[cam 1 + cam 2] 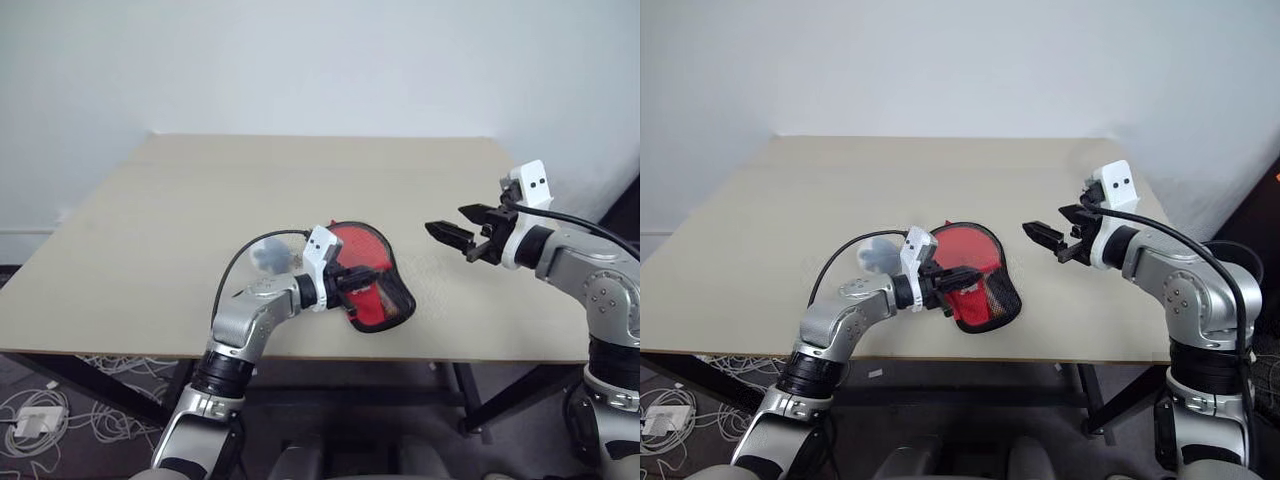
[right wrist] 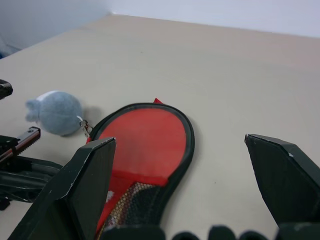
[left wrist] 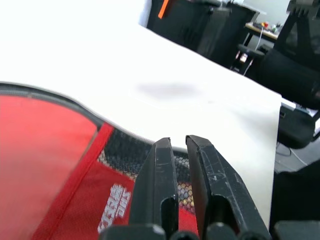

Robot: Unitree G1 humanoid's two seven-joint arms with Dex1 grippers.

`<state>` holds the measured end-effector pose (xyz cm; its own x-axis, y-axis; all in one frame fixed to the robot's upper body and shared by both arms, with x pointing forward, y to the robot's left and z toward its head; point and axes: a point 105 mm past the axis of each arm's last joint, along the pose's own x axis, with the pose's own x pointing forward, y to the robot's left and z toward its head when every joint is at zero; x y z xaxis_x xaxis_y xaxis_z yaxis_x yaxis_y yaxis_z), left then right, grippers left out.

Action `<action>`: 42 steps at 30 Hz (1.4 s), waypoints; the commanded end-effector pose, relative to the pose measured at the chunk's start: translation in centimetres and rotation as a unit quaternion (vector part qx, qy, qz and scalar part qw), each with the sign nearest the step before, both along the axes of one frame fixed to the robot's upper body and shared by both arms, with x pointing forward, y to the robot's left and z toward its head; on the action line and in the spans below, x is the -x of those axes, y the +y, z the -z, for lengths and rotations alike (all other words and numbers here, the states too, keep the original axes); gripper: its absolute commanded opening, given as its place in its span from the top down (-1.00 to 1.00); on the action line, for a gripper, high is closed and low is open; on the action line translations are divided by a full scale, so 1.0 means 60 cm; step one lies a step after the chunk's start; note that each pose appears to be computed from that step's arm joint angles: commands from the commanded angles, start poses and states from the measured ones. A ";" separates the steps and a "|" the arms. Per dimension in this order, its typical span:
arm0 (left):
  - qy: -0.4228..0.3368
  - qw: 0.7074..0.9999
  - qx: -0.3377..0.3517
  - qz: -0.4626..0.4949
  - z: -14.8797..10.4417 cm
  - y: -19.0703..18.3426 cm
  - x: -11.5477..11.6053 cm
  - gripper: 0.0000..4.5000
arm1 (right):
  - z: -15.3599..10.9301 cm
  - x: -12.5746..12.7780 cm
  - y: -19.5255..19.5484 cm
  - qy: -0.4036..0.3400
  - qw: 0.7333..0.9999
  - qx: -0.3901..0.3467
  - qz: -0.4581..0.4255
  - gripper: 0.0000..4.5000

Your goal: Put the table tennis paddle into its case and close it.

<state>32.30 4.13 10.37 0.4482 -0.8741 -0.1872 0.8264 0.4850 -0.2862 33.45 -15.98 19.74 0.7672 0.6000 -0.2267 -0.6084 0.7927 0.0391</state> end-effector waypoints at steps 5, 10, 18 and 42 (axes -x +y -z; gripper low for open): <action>0.081 0.996 0.035 0.004 -0.009 0.054 0.034 0.07 | -0.034 0.042 0.004 -0.040 0.994 0.045 -0.089 -1.00; 0.137 0.990 0.034 0.020 0.006 0.072 0.063 -0.70 | -0.030 0.049 0.005 -0.033 0.989 0.068 -0.124 -1.00; 0.212 0.977 0.037 -0.012 0.041 0.056 0.068 -0.99 | -0.030 0.046 0.022 -0.034 0.989 0.055 -0.135 -1.00; 0.374 0.919 0.074 -0.102 0.085 0.006 0.049 -0.99 | -0.011 0.059 0.043 -0.021 0.993 0.021 -0.114 -1.00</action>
